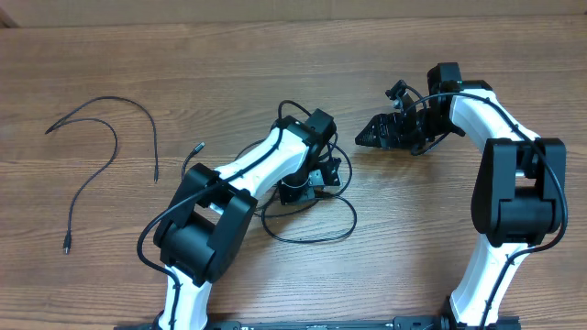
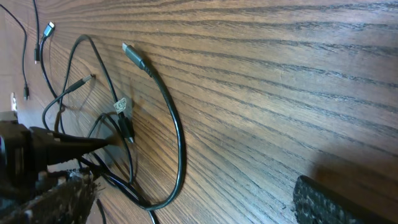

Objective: Untangle cables

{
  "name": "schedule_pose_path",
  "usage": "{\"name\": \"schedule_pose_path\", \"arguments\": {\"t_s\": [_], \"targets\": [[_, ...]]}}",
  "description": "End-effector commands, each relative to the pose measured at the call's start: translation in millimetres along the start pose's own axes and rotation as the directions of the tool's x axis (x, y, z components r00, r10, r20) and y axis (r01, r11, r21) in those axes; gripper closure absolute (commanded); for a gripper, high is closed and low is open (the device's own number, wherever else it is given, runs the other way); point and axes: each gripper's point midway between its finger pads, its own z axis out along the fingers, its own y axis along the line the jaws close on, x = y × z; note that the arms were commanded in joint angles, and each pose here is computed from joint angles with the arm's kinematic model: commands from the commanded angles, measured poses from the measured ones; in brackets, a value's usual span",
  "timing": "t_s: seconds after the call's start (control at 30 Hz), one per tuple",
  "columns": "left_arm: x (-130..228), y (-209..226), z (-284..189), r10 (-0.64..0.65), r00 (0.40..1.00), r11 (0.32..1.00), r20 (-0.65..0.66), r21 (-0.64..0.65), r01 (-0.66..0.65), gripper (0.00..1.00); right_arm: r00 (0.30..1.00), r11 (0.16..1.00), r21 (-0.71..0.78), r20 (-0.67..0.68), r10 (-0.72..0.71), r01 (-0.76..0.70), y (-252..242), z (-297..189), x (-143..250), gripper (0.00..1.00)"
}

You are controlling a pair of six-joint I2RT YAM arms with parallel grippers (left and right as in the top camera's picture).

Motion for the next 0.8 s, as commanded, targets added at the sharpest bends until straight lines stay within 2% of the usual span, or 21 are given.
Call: {"name": "schedule_pose_path", "arguments": {"t_s": [0.0, 0.2, 0.3, 0.43, 0.5, 0.77], "targets": [[1.7, -8.6, 2.6, -0.001, 1.000, 0.998, 0.028, 0.058, 0.000, 0.66, 1.000, 1.000, -0.008, -0.011, -0.006, 0.006, -0.9, 5.5, 2.5, 0.00], [5.0, -15.2, 2.3, -0.096, 0.995, 0.992, 0.009, 0.089, 0.095, 0.72, 1.000, 1.000, -0.008, -0.011, -0.006, 0.006, -0.9, 5.5, 2.5, 0.00], [4.5, -18.7, 2.0, -0.112, 0.994, 0.988, 0.011, 0.107, 0.110, 0.85, 1.000, 1.000, -0.008, -0.011, -0.006, 0.006, -0.9, 5.5, 2.4, 0.00], [1.5, -21.5, 1.6, -0.164, 0.986, 0.979, 0.020, 0.127, 0.160, 0.85, 1.000, 1.000, -0.008, -0.011, -0.006, 0.006, -0.9, 5.5, 2.5, 0.00], [1.4, -21.4, 1.6, -0.199, 0.980, 0.972, 0.016, 0.127, 0.195, 0.96, 1.000, 1.000, -0.008, -0.011, -0.006, 0.006, -0.9, 5.5, 2.5, 0.00], [-1.9, -24.1, -2.9, -0.256, 0.966, 0.957, 0.019, 0.149, 0.250, 0.96, 1.000, 1.000, -0.009, -0.012, -0.006, 0.006, -0.9, 5.5, 2.6, 0.00]]}}
